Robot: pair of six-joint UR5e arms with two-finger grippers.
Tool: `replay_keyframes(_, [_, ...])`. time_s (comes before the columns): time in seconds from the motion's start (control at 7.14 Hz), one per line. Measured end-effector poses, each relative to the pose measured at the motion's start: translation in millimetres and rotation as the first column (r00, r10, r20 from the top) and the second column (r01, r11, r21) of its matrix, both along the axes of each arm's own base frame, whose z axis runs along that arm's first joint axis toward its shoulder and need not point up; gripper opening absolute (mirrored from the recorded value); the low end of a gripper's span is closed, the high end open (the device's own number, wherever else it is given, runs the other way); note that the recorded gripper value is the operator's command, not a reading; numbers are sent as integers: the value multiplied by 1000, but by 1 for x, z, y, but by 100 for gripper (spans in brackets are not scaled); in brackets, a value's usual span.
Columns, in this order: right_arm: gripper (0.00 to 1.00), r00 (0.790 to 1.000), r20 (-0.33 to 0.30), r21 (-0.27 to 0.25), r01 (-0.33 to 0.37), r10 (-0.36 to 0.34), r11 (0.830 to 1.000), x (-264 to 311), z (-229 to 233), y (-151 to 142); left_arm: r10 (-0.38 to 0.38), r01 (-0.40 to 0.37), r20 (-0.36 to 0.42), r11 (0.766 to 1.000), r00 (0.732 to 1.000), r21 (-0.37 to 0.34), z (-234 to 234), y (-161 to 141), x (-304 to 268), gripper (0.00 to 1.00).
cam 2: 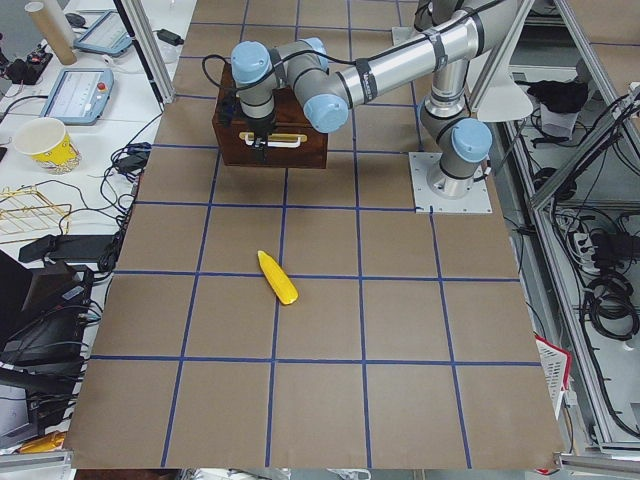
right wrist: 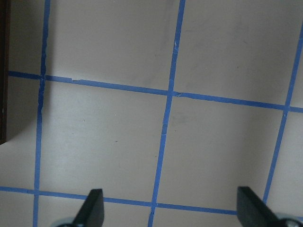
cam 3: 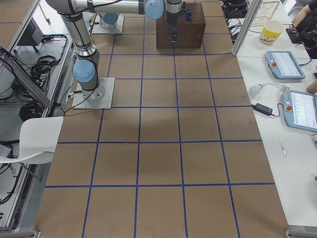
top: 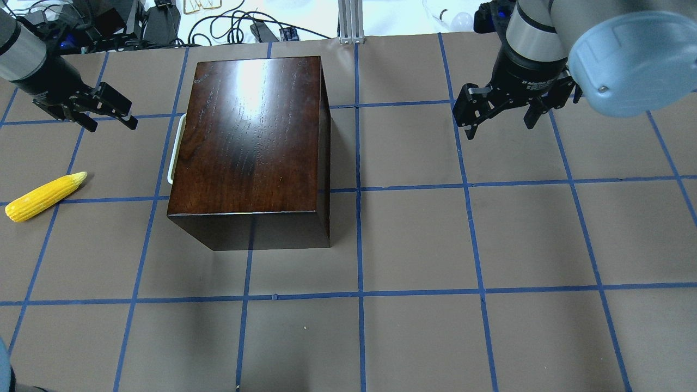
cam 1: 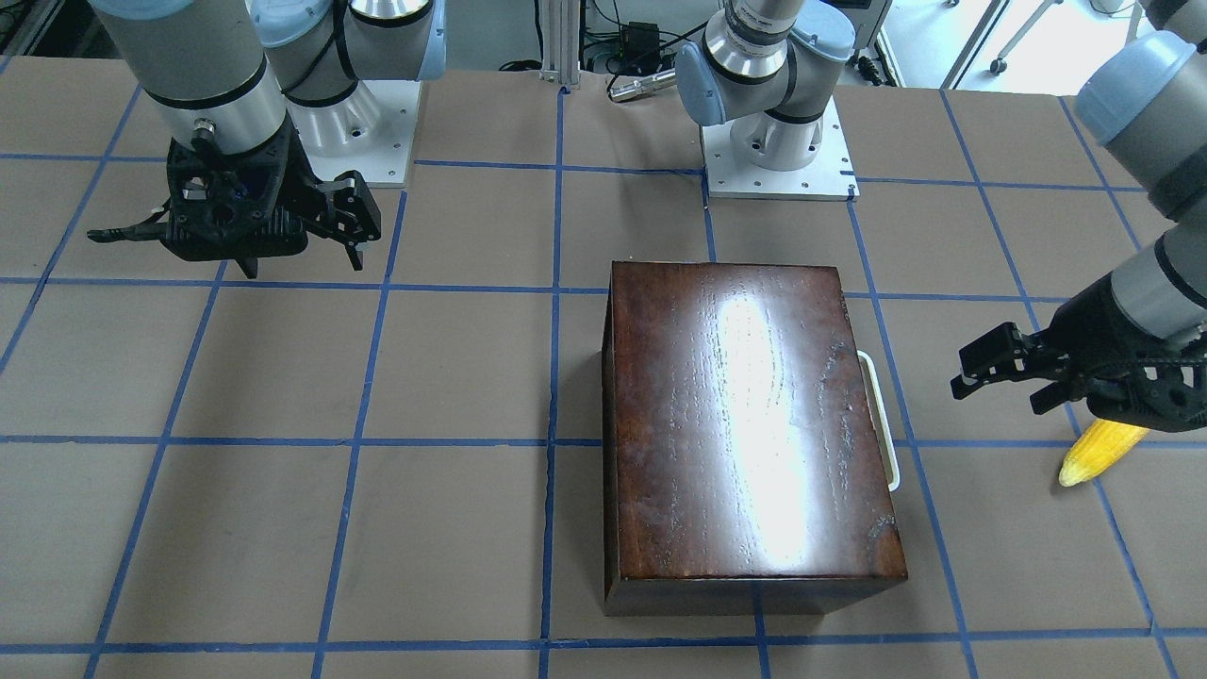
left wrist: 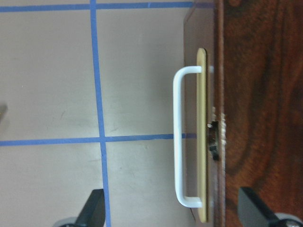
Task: Open drawer and put corn inside
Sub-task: 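Move the left gripper down beside the cabinet to the white drawer handle, then close the left gripper on the white drawer handle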
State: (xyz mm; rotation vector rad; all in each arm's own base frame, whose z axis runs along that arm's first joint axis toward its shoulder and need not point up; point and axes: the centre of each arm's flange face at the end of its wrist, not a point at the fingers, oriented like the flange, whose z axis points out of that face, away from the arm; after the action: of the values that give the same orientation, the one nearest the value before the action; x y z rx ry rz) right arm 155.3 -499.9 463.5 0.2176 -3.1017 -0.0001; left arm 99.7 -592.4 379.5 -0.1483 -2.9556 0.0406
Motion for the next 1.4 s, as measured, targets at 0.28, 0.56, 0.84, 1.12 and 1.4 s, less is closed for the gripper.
replay_keyframes(0.28, [100,1000,0,0,-1,1,1000,0,0,0,-2,3,-53,1000,999,15,-21,-2,0,100])
replay_keyframes(0.56, [100,1000,0,0,0,0,1000,0,0,0,-18,18,-122,1000,992,4,-38,-5,-7,100])
replay_keyframes(0.84, [100,1000,1,0,-1,1,1000,0,0,0,-58,57,-139,998,989,-15,-59,-9,-8,100])
replay_keyframes(1.12, [100,1000,0,0,1,-1,1000,0,0,0,-65,59,-190,998,980,-39,-67,-14,-15,100])
replay_keyframes(1.4, [100,1000,0,0,2,-2,1000,-1,0,0,-82,71,-222,996,972,-58,-74,-18,-18,100])
